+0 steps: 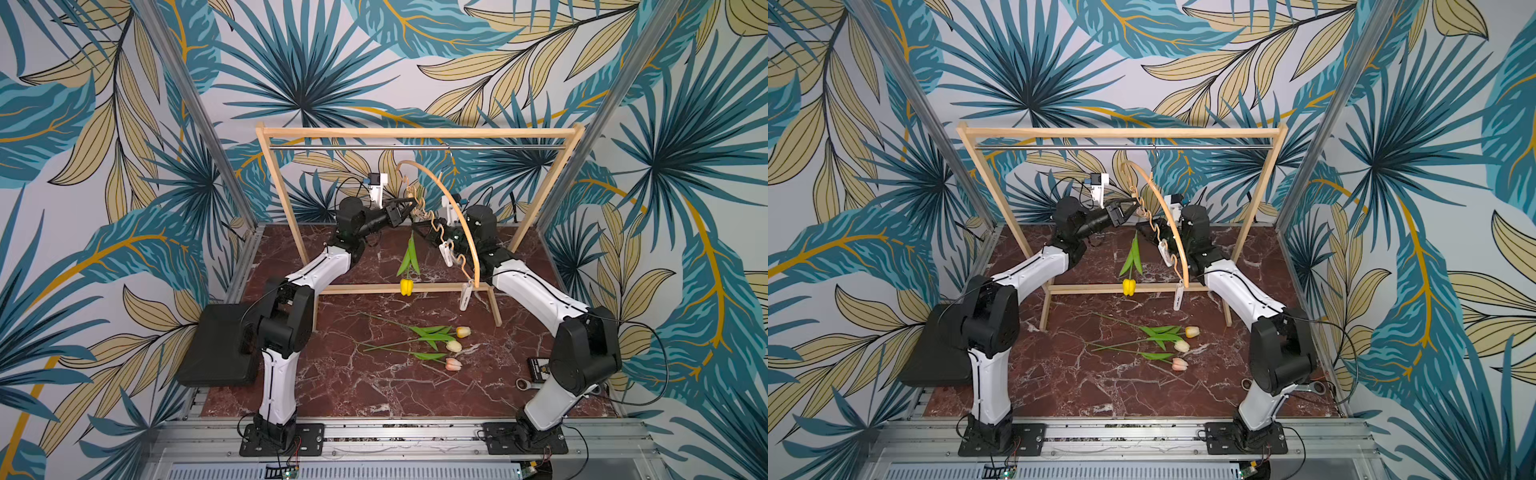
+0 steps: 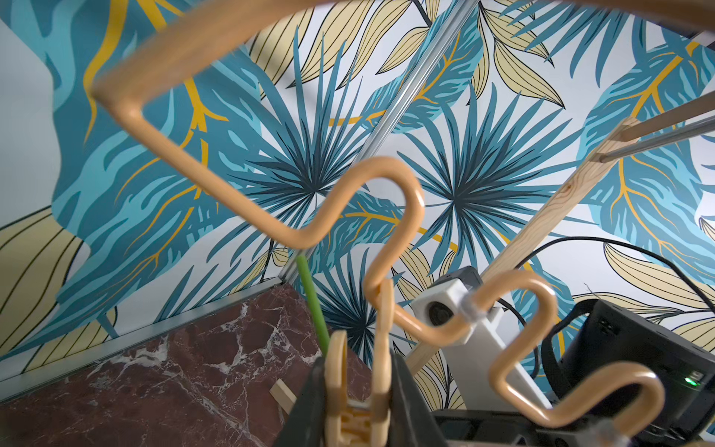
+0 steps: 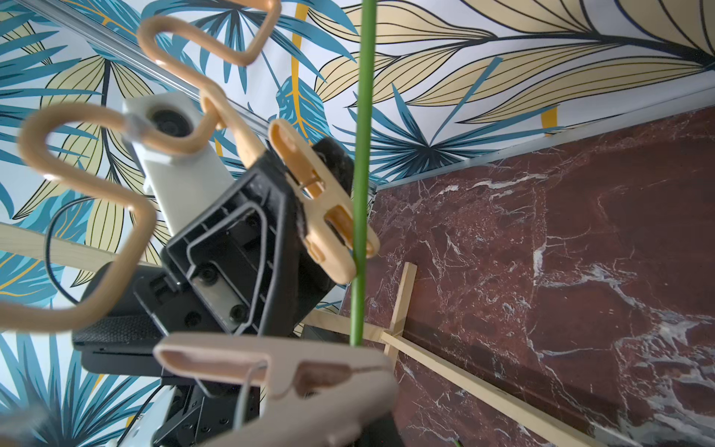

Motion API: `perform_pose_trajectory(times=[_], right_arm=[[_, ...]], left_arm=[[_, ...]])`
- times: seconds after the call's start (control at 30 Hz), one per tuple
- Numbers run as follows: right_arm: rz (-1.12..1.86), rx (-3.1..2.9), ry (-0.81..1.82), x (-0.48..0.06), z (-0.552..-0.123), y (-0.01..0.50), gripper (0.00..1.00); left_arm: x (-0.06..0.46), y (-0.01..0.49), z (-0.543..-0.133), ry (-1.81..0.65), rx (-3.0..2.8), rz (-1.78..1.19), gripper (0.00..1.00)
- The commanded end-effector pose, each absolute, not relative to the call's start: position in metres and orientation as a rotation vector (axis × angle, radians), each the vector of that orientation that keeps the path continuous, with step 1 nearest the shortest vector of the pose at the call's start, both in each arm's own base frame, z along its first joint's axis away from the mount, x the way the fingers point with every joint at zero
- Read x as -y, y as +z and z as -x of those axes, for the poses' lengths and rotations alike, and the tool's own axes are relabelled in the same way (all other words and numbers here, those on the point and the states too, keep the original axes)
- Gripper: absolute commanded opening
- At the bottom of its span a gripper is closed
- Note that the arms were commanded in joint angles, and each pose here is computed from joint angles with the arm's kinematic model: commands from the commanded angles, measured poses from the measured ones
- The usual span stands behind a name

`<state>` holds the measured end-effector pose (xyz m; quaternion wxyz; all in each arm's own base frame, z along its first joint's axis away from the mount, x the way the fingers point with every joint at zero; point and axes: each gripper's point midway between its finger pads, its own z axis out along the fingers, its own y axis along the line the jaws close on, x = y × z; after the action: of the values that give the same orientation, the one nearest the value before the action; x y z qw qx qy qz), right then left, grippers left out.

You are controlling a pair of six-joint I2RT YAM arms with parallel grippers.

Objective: Dry the flowers on a clothes hanger
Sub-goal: Clamp the flower onto the hanger.

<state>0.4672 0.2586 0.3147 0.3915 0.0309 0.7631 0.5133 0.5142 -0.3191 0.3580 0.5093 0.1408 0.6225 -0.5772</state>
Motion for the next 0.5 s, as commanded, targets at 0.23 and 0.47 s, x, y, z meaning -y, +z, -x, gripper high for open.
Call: perform_pose_trajectory(times=[0.23, 0.47], right_arm=[[0.07, -1.889, 1.266, -0.2668, -0.4688, 0.3325, 0.0], [0.093, -1.865, 1.263, -0.2682, -0.4697, 0.333, 0.0]], left_arm=[[0.317, 0.3553, -0.5063, -1.42, -1.521, -0.33, 0.2], [0.3154, 0.3512, -0.5063, -1.443, -1.523, -0.294, 0.19]])
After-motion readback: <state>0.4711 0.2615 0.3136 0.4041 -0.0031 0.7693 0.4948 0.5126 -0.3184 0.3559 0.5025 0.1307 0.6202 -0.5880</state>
